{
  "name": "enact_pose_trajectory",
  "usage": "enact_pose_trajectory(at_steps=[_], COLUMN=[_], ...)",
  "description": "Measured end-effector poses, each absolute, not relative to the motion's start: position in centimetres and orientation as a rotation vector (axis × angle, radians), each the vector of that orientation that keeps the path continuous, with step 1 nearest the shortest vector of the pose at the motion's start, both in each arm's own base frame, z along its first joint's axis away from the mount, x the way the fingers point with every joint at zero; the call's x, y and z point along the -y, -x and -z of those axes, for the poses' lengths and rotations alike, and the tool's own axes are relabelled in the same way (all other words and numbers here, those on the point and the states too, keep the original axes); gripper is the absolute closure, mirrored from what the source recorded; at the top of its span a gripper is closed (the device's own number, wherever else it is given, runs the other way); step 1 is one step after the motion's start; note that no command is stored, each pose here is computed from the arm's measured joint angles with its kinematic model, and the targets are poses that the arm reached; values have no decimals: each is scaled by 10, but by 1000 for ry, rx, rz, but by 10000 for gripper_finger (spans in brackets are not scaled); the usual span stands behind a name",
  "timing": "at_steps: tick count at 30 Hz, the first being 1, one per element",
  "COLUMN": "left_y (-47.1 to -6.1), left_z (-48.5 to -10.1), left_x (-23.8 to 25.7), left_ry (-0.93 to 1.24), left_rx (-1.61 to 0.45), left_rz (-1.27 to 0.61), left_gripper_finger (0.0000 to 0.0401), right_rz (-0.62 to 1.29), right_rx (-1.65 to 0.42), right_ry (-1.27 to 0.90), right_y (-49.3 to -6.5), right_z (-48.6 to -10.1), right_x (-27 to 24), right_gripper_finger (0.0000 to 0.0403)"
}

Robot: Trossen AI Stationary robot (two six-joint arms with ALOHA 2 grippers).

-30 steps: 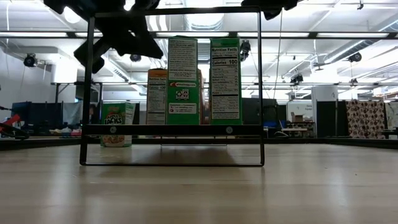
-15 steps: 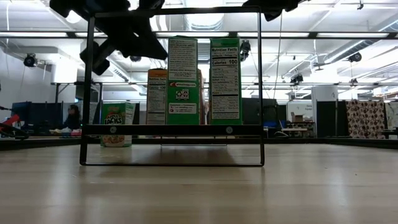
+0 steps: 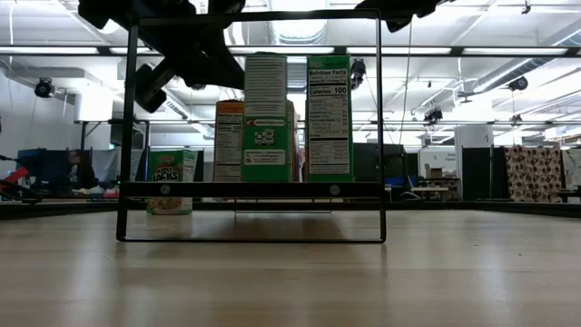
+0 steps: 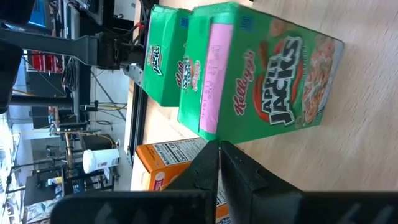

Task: Stack cereal on shelf
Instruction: Put the bottom green cereal box on the shelf aligned with the other green cereal box, then put the green cereal box on the shelf aligned with the other green cereal boxes

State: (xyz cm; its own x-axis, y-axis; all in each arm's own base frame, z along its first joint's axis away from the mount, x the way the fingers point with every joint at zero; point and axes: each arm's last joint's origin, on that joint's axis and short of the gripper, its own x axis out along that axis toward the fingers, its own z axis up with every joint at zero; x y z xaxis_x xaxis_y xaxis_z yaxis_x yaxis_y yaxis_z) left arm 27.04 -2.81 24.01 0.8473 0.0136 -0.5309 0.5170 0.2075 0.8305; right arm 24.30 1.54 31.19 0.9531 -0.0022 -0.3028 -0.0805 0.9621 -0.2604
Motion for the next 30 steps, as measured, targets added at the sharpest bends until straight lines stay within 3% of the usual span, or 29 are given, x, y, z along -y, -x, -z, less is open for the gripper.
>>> enact_pose_trajectory(at_steps=[30], left_y=[-253], left_z=[-262], left_x=[27], left_ry=[-1328], left_rx=[-470], left_rz=[254], left_gripper_finger=[401], right_rz=[-31], right_rx=[-329], right_ry=[209], right_y=[-244], right_z=[-308], right_x=[-16], right_gripper_finger=[394])
